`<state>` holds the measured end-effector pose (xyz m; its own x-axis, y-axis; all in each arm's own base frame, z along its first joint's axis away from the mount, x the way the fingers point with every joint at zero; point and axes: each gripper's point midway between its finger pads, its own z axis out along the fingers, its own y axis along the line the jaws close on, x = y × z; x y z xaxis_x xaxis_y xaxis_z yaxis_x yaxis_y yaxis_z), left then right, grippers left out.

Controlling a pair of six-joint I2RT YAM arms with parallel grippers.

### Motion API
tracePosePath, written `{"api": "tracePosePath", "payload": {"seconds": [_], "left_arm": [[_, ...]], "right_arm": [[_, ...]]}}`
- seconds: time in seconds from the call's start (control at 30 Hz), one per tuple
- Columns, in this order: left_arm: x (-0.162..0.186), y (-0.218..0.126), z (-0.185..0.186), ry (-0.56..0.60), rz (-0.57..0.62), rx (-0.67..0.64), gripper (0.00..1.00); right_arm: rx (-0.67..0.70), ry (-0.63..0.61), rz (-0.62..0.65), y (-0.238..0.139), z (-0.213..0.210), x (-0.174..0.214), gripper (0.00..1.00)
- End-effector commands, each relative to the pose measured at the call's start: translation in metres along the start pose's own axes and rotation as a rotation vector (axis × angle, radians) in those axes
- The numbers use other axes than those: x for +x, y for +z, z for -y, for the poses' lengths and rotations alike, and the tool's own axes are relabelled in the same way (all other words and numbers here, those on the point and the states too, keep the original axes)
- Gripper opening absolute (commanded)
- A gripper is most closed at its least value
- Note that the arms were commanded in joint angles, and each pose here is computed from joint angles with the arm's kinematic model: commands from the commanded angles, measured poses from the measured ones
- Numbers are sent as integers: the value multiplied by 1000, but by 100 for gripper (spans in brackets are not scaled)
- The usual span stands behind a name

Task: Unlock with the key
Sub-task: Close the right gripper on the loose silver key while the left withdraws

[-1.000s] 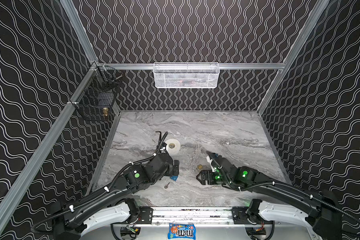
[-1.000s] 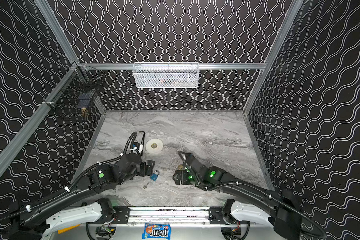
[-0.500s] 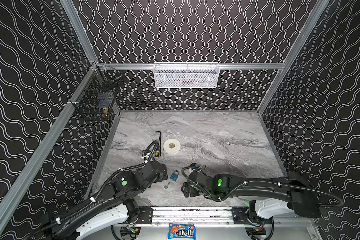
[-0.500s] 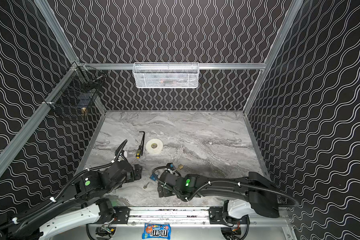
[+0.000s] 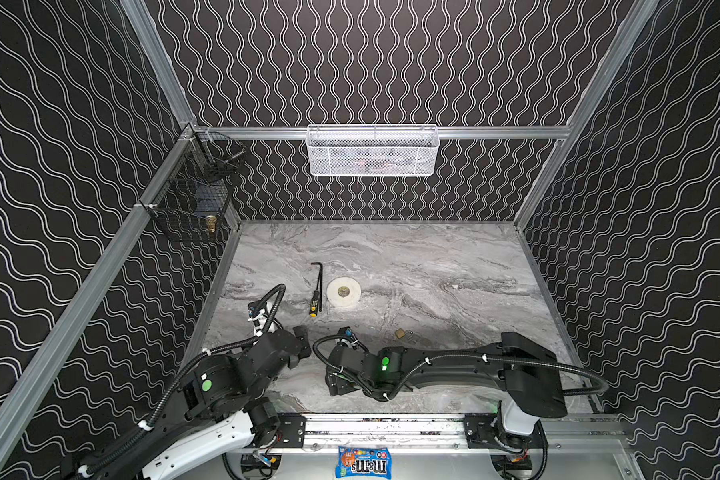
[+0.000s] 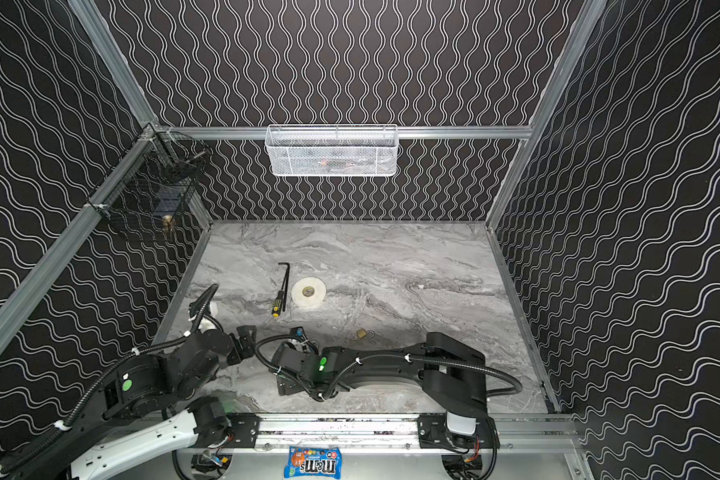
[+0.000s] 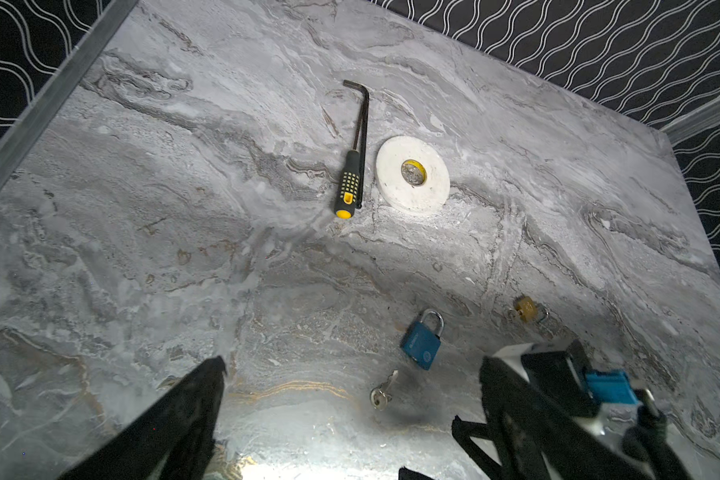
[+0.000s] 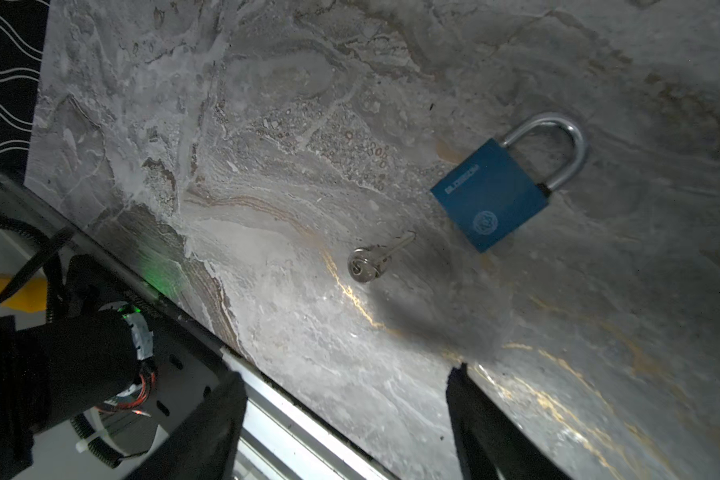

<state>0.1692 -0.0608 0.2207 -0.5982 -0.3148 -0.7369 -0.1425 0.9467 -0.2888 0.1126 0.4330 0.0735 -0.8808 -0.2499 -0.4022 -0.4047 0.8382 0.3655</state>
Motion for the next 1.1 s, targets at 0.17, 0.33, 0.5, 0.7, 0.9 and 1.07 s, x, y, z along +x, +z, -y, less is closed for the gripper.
{"api": "tracePosePath", "payload": {"seconds": [0.17,0.33,0.5,0.7,0.9,1.07], "left_arm": [[-2,-4,-26,-10,49,-57,99],[0,-1,-23,28,31,-88,99],[-4,3,-17,51,44,-102,99],[-5,8,-11,69,44,-113,99],[-3,12,-7,77,35,-111,99],[-2,14,-4,85,33,-116,99]], "right_arm": [[-15,-102,7,14,-2,-8,64],[-45,-140,-9,20,3,-14,56],[-57,-202,-30,27,2,-14,48],[-60,-241,-56,40,7,-11,43],[-43,-277,-58,45,10,-11,37],[-53,-293,-58,46,8,-11,35]]}}
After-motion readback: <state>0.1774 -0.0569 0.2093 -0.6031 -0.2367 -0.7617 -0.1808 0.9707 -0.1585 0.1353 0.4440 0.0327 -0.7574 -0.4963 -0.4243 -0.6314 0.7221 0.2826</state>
